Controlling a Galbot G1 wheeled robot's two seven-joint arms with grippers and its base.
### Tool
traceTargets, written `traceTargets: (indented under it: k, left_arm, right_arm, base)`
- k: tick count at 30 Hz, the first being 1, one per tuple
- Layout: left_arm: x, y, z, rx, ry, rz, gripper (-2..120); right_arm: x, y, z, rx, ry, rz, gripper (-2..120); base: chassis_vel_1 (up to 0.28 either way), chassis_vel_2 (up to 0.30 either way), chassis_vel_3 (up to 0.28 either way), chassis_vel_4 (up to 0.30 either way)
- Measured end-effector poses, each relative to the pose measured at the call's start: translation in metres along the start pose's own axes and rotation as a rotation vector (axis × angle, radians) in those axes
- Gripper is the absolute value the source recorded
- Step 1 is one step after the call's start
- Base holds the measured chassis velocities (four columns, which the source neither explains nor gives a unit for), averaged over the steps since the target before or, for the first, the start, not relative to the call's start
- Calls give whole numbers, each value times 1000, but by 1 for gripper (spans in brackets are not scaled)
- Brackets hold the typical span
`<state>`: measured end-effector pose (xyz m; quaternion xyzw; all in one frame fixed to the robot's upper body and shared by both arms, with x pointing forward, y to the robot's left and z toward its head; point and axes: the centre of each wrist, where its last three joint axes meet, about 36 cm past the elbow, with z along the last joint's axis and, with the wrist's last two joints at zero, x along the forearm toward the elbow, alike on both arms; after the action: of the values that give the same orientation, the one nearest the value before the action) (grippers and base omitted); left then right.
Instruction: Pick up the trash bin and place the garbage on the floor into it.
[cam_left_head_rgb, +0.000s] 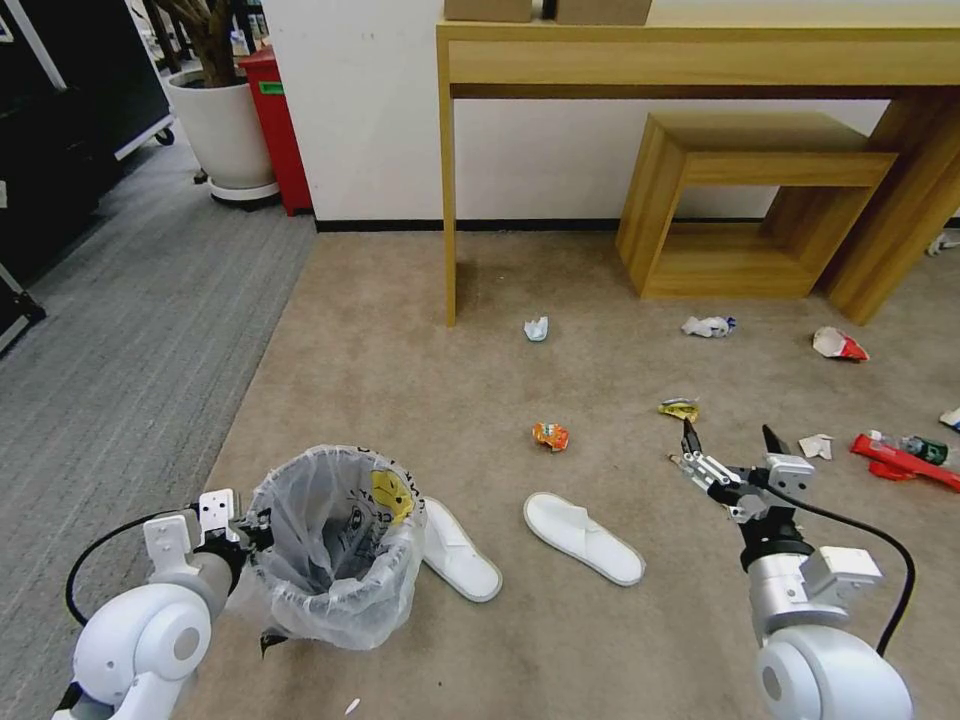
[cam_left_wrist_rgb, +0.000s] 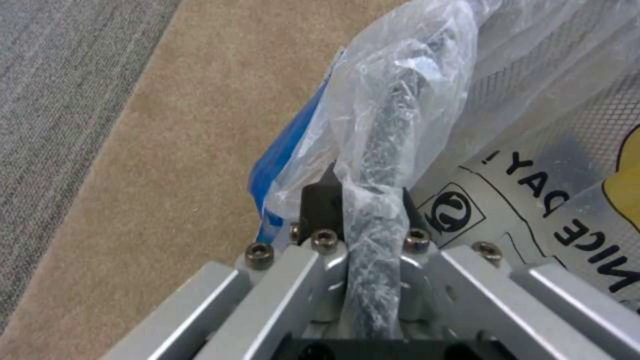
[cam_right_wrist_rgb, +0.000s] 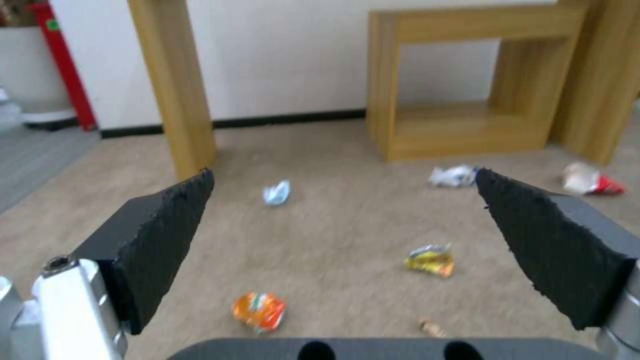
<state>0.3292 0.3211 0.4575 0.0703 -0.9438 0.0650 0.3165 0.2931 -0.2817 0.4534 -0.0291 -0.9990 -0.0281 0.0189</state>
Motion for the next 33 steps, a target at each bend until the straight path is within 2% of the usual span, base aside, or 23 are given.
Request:
traceTargets:
  k: [6,9,13,15,21,22,25,33]
  left_arm:
    - [-2,1,0,2,3,-2,1]
    - [-4,1,2,5,7,-3,1]
    - [-5,1,2,5,9,-4,1]
    - [-6,1,3,4,11,-6,1]
    - [-7,2,4,3,13,-13,1]
    - [-7,2,4,3,13,-13,1]
    - [-7,4,5,4,15,-21,1]
    - [-10,4,9,13,18,-31,1]
  right_arm:
    - [-6,-6,-2,-57,50,-78,100]
    - [-16,-16,-1,-113,101,-160,100]
    - [-23,-23,3,-139,139,-214,100]
    - [-34,-34,8,-168,208,-275,100]
    - [-53,-57,26,-207,365,-280,100]
    - [-53,-57,26,-207,365,-280,100]
    - [-66,-76,42,-235,476,-260,100]
    - [-87,-98,71,-216,603,-212,100]
  base:
    - [0,0,0,0]
    - [0,0,0,0]
    - [0,0,0,0]
    - [0,0,0,0]
    - [0,0,0,0]
    - [0,0,0,0]
    - [0,0,0,0]
    - [0,0,0,0]
